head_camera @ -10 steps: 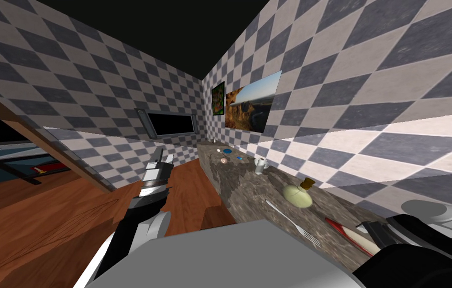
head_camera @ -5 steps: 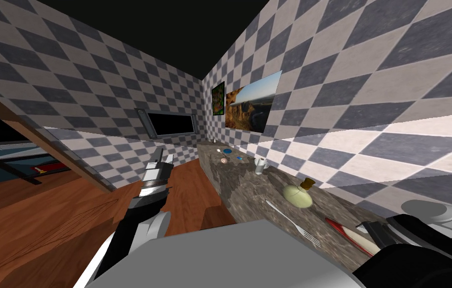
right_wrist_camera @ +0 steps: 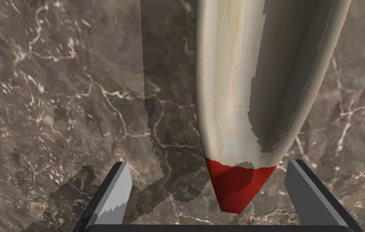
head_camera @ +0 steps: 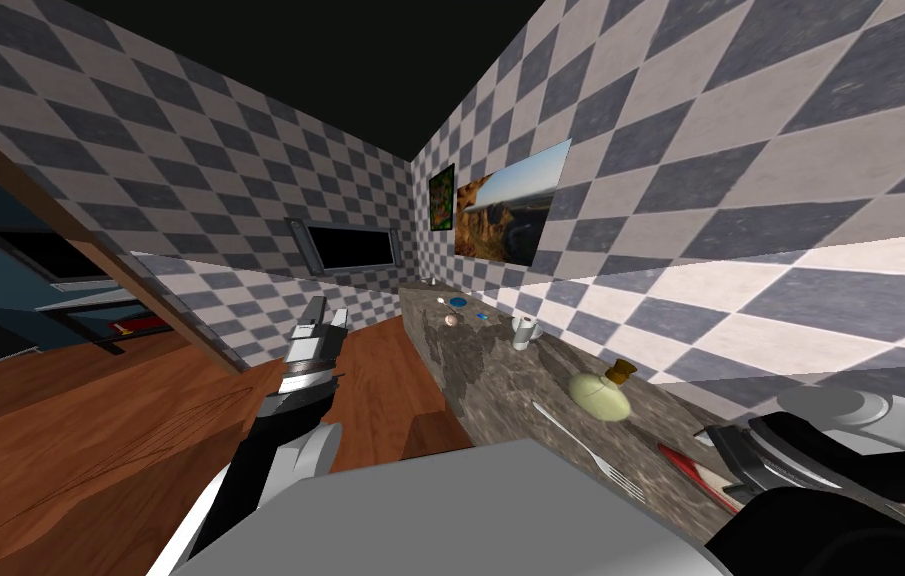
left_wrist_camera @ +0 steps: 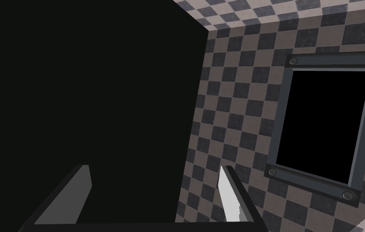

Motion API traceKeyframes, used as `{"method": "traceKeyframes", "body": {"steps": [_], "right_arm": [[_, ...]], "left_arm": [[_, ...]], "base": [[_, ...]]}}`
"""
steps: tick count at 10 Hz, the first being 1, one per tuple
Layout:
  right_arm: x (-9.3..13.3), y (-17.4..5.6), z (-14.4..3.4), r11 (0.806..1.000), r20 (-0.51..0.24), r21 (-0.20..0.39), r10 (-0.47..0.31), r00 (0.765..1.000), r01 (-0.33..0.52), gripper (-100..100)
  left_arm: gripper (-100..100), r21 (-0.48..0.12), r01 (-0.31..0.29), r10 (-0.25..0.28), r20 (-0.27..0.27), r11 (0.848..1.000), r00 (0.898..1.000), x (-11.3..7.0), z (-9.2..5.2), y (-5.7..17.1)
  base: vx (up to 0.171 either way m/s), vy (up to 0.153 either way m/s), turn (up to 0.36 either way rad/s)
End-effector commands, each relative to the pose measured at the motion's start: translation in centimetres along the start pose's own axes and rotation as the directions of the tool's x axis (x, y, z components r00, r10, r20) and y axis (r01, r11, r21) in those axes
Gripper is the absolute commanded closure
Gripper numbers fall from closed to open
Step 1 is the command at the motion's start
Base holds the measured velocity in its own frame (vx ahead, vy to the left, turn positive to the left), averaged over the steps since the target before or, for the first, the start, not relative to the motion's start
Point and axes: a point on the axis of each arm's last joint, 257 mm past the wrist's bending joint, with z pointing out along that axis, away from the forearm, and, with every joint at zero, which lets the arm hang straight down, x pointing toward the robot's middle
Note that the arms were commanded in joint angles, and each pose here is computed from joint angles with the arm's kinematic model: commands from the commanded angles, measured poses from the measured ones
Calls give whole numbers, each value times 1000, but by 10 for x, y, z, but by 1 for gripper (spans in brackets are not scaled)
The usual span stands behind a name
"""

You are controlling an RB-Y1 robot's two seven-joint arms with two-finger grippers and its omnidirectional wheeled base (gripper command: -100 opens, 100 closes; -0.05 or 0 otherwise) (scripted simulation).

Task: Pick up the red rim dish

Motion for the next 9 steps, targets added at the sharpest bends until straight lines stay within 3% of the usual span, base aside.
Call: {"method": "traceKeyframes", "body": {"steps": [1, 3, 4, 6, 9], "right_arm": [[-17, 4, 10, 1000, 23, -1, -24, 999, 24, -100], [-23, 10, 13, 999, 34, -14, -31, 999, 31, -100], [-23, 4, 6, 1000, 18, 9, -18, 1000, 17, -100], [-45, 15, 16, 999, 49, -1, -47, 998, 47, -100], [-45, 15, 16, 999, 49, -1, -47, 998, 47, -100]], "left_arm": [[0, 0, 0, 0, 0, 1000, 1000, 0, 0, 0], [0, 0, 0, 0, 0, 1000, 1000, 0, 0, 0], [0, 0, 0, 0, 0, 1000, 1000, 0, 0, 0], [0, 0, 0, 0, 0, 1000, 1000, 0, 0, 0], [0, 0, 0, 0, 0, 1000, 1000, 0, 0, 0]], "base": [[0, 0, 0], [3, 4, -12], [-34, -39, 117], [-21, -23, 72], [3, 4, -12]]}}
